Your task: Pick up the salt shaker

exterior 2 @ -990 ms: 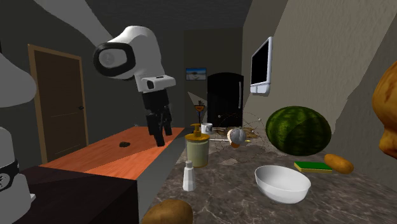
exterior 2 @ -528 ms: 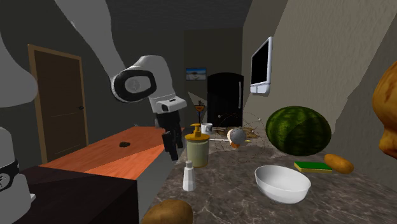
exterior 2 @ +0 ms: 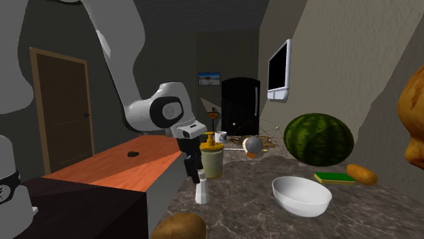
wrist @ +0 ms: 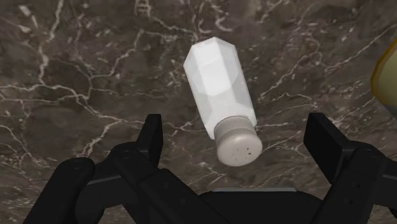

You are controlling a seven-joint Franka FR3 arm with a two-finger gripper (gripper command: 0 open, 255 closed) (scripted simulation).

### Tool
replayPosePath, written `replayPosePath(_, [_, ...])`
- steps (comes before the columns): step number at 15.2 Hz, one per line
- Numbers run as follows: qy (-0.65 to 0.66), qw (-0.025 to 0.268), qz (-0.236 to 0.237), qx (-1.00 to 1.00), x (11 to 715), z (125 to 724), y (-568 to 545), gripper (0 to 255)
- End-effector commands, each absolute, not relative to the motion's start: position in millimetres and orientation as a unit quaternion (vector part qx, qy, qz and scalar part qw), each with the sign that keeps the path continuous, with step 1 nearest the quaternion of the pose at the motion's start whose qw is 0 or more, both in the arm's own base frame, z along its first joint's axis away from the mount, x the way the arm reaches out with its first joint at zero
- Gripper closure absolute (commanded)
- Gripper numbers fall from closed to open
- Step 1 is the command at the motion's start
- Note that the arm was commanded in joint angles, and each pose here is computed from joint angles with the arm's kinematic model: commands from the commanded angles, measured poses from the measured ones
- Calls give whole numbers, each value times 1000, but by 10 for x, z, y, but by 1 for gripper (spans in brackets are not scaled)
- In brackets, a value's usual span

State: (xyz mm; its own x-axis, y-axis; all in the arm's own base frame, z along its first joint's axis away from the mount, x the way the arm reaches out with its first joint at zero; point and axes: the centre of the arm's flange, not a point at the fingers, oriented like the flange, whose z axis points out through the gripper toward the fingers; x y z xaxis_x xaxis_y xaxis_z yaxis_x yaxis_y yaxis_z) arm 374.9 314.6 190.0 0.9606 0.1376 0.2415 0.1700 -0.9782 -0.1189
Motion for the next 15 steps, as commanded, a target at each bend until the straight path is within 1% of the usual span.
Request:
replayPosePath(1, [-78, 69, -117, -988, 3745, 1793, 3152, 0])
replayPosePath(4, [-78, 69, -117, -988, 3745, 1604, 3152, 0])
replayPosePath(6, [-78, 69, -117, -988, 3745, 1604, 3152, 0])
replayPosePath(7, [-78, 69, -117, -988, 3749, 1601, 3154, 255])
replayPosePath(15, [-78, 69, -117, -988, 3746, 1602, 3160, 255])
